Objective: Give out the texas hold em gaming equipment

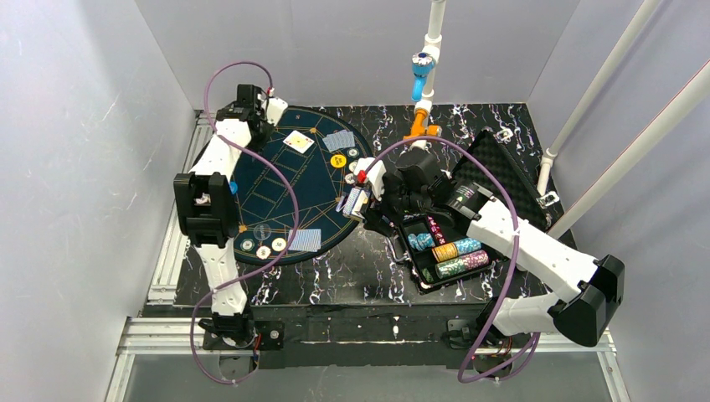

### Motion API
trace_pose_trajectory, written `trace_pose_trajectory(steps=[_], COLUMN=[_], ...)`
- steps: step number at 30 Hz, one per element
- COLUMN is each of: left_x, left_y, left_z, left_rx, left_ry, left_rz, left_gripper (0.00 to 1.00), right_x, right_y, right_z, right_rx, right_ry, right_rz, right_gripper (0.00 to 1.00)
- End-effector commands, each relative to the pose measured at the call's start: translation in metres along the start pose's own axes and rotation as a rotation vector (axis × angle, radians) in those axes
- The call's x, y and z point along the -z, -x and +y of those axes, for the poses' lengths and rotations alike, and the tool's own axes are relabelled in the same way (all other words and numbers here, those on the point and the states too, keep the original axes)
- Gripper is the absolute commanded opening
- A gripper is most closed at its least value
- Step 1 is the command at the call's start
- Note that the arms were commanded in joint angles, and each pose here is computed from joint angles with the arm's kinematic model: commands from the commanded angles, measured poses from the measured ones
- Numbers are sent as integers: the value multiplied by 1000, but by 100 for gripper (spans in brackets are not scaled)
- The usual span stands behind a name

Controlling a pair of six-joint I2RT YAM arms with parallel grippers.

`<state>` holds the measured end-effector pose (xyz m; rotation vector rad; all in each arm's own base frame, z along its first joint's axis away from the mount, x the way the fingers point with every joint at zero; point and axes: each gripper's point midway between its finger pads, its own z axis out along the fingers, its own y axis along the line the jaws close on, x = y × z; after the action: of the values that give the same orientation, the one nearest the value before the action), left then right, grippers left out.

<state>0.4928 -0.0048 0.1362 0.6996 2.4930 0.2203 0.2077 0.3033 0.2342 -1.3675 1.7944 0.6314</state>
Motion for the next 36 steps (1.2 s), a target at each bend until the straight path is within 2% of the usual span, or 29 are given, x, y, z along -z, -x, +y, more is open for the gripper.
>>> trace_pose_trajectory(steps=[1,4,13,20,29,31,36], left_x=[-11,-30,-69,-78,-89,-88,-72], left_y=[22,30,34,33,24,23,31], left_z=[31,30,-12,-40,-55,-58,-67], left_rx=[-211,-286,-337,-265,-228,-213,-170], left_ry=[188,222,132,47,-8,-23,-84], left_rz=[-57,-79,-43,-9,38,46,20], left_gripper=[0,0,0,0,0,5,36], right_x=[10,10,12,13,14,15,15], right_y=[21,19,18,18,17,17,17], right_z=[-2,-1,-1,-2,-2,-3,-3], right_rx=[32,28,29,29,28,27,27], right_ry=[-17,-13,-16,-19,-21,-22,-21], right_rz=[-82,-75,-67,-68,-64,-64,-65], right_gripper=[1,1,1,1,1,1,1])
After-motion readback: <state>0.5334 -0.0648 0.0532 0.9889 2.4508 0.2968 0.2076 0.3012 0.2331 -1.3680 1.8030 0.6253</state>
